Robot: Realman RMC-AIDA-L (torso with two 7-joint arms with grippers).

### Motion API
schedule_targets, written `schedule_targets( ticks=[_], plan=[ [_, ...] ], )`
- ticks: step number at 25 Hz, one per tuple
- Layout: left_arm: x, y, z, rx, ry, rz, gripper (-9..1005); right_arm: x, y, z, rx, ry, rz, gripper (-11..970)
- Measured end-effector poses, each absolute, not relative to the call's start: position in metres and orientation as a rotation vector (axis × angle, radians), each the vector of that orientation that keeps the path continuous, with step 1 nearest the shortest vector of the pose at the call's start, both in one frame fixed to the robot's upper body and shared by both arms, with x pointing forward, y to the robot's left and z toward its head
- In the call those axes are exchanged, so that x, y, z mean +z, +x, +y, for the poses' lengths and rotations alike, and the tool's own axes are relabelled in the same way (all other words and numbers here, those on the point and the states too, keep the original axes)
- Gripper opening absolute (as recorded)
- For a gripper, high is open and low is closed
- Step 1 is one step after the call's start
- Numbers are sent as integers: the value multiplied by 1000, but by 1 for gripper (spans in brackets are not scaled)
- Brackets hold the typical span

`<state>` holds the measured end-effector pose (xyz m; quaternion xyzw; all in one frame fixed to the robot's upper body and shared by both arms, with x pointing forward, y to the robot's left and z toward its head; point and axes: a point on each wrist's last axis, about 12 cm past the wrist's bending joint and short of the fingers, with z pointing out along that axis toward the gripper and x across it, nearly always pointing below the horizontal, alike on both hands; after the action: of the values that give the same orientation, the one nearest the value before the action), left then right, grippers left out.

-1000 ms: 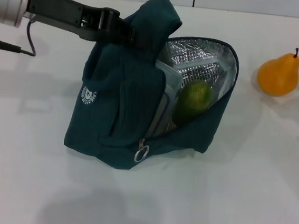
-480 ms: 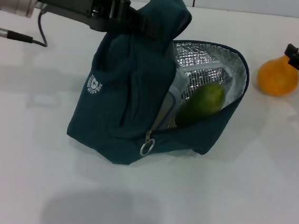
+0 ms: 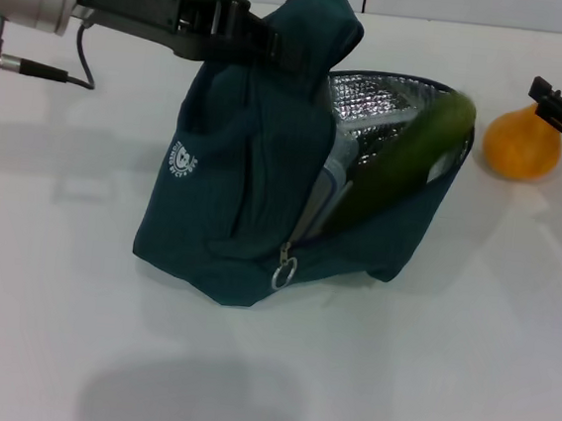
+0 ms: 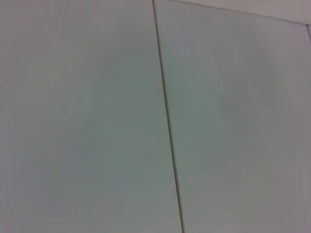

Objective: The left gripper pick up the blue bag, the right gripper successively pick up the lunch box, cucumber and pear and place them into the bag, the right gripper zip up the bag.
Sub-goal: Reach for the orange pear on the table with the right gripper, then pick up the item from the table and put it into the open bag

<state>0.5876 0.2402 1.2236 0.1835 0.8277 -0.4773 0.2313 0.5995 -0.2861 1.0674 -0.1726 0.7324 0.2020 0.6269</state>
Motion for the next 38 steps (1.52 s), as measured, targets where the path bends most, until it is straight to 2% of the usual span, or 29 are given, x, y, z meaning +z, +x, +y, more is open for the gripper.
schedule_targets(
  ticks=[4, 15, 18, 23, 32, 38],
  plan=[
    [1224, 588, 240, -1309, 508, 2275, 45, 1067, 600, -286, 458, -393, 1684, 836],
    [1224, 588, 240, -1308, 513, 2278, 45, 1066, 604, -281, 446, -426, 1705, 391],
    [1224, 588, 241, -1307, 511, 2279, 45, 1066, 604, -279, 439, -445, 1702, 162],
    [1224, 588, 242, -1303, 509, 2277, 45, 1066, 604, -279, 436, -449, 1697, 20],
    [1218, 584, 249, -1304, 488, 2292, 45, 1078, 593, -287, 548, -362, 1595, 24],
    [1217, 580, 254, -1318, 468, 2281, 45, 1118, 582, -283, 817, -348, 1366, 26]
  ],
)
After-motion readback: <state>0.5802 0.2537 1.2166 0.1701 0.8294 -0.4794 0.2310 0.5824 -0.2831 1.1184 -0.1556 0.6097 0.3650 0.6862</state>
